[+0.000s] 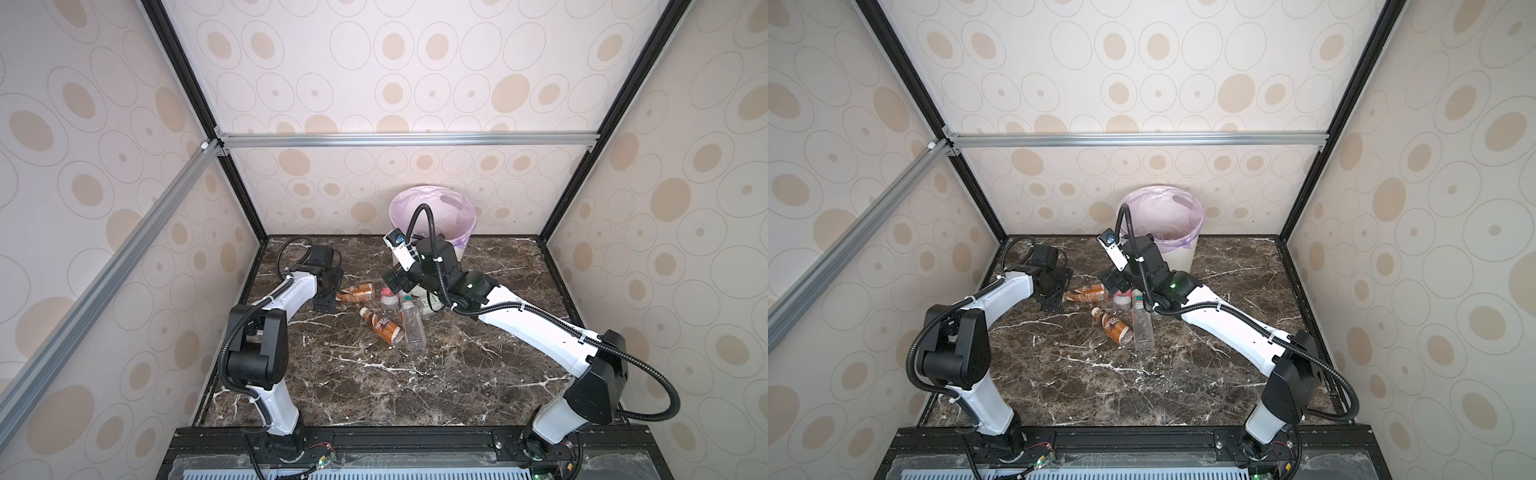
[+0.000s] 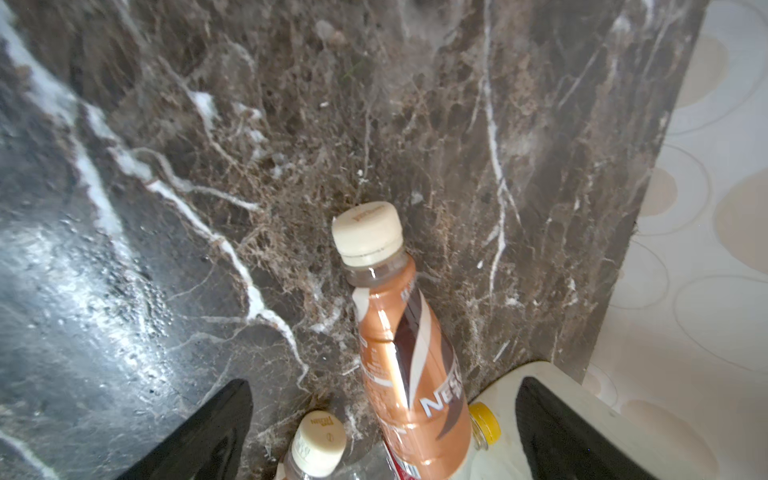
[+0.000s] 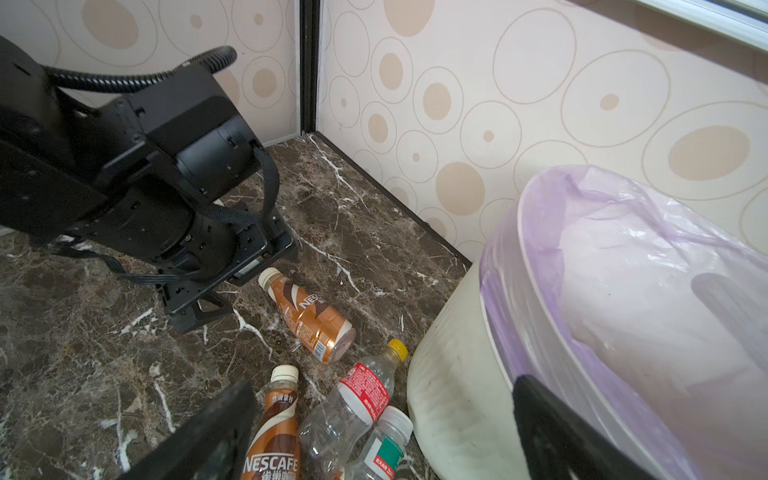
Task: Throw the plastic bottles in the bin
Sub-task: 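Withdraw the right gripper toward the pile while the left lowers toward the Nescafe bottle, then close the left gripper on the brown Nescafe bottle and lift it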
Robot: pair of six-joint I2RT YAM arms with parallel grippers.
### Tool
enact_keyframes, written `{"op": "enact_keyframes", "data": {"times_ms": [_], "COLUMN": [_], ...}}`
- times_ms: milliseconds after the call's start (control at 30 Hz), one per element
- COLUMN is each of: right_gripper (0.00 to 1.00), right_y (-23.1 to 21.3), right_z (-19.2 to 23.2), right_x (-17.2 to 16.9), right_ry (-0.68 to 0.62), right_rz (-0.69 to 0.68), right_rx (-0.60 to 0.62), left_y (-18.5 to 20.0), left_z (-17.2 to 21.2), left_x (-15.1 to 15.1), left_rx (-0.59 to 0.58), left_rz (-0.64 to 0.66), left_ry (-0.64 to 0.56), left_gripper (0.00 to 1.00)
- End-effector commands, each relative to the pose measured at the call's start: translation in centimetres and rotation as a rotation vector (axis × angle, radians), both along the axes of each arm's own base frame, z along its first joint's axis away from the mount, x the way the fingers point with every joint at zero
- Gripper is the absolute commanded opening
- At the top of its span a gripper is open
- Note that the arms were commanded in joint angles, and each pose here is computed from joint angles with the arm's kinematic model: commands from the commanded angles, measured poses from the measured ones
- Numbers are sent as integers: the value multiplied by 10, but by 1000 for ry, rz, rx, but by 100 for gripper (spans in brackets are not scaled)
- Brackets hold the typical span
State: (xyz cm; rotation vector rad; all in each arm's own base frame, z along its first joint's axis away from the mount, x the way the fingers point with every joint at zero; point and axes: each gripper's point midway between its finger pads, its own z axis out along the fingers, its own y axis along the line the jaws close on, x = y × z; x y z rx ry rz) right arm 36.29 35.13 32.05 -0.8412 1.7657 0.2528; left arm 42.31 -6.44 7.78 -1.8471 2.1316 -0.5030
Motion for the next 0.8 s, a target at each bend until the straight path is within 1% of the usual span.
{"op": "enact_keyframes", "data": {"times_ms": [0,100,367,533,600,767], "right_gripper": [99,99,99,99,99,99], "right_y": [-2,-4,-10,-13,-14,-14], "right_z": [7,5,9,12,12,11], "right_x": [-5,-5,-5,-5,-5,-4], "right_ry": [-21,-21,-51,-73,-78,-88], "right_rz": [-2,-9,-27,-36,-40,-42], "right_rx": [18,22,24,34,34,40], "left_y": [2,3,0,-2,-3,-5], "left_z": [0,-7,-30,-41,-45,-53], "left_x": [12,18,22,21,21,19], "left_rx": [-25,-12,-19,-25,-31,-39], "left_rz": [59,60,55,39,36,35], "left_ry": [17,44,100,108,103,101], "left_gripper": [99,98,91,74,63,50]}}
